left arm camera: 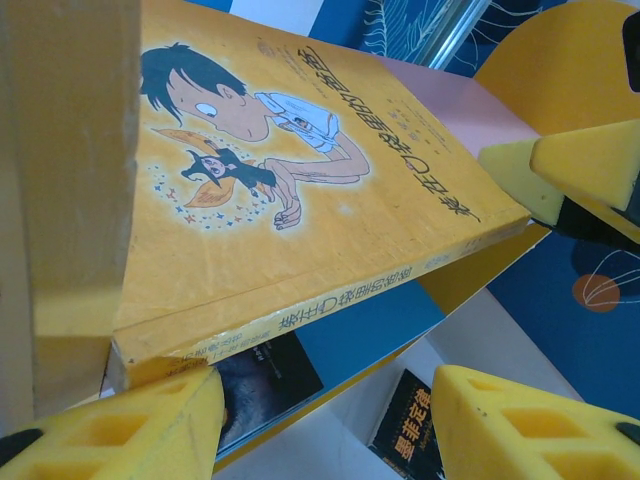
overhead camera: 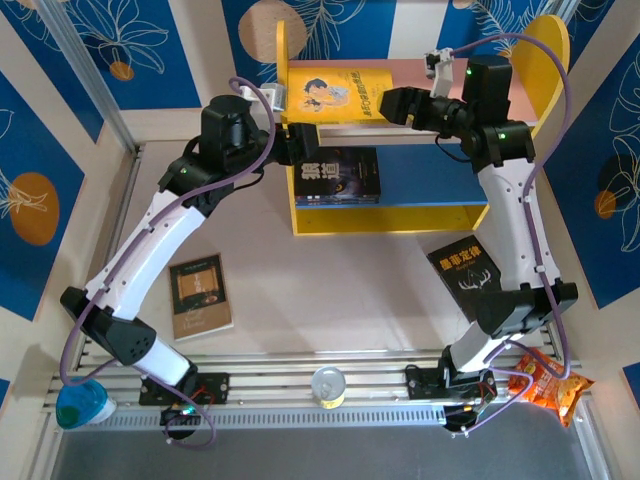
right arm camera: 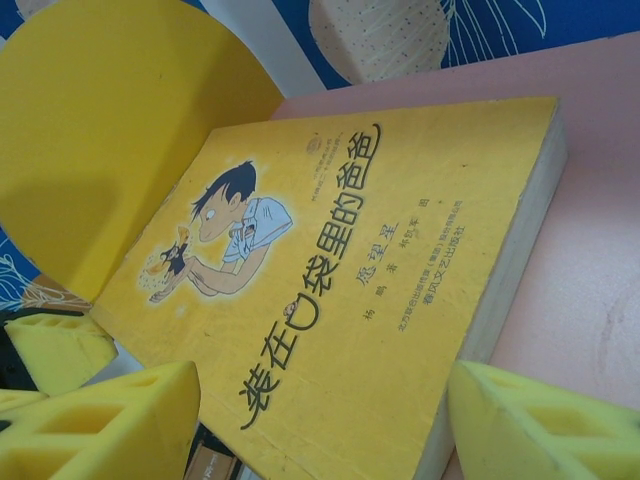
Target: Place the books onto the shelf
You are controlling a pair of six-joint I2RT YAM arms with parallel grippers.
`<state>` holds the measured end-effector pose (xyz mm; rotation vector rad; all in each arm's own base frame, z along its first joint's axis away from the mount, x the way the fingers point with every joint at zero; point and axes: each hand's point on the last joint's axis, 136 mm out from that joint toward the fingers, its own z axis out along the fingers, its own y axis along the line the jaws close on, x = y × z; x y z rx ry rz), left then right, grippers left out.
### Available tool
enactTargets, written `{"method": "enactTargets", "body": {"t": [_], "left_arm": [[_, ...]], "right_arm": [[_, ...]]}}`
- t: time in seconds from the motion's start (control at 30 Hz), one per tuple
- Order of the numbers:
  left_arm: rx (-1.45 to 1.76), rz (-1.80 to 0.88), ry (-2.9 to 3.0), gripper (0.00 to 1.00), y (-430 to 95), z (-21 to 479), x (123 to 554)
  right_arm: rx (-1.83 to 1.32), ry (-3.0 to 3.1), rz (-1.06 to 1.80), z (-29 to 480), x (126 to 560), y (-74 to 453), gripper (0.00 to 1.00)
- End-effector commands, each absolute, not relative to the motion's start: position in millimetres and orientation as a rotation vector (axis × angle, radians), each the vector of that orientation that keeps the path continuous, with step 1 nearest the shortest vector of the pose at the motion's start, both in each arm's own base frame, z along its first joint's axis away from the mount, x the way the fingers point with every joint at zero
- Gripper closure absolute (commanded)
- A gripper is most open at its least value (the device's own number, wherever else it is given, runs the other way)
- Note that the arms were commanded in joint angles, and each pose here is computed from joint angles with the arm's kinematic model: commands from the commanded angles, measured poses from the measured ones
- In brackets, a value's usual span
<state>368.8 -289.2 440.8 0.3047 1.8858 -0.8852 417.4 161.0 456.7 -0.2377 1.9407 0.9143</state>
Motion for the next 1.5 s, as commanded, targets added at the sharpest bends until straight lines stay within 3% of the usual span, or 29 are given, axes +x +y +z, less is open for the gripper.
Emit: {"method": "enactTargets", "body": {"t": [0.0,0.73,1.47], "left_arm": [[0.314,-0.862,1.861,0.43,-290,450,370],[0.287,-0.842,1.839,0.42,-280,466,368],[0.276,-0.852,1.834,0.42,-281,469,368]], "right_arm": [[-0.267,1.930,0.969,461,417,170,0.33],[-0.252,1.910,0.950,472,403,152,0.27],[-0.262,1.923,1.006,459,376,158,0.27]]}}
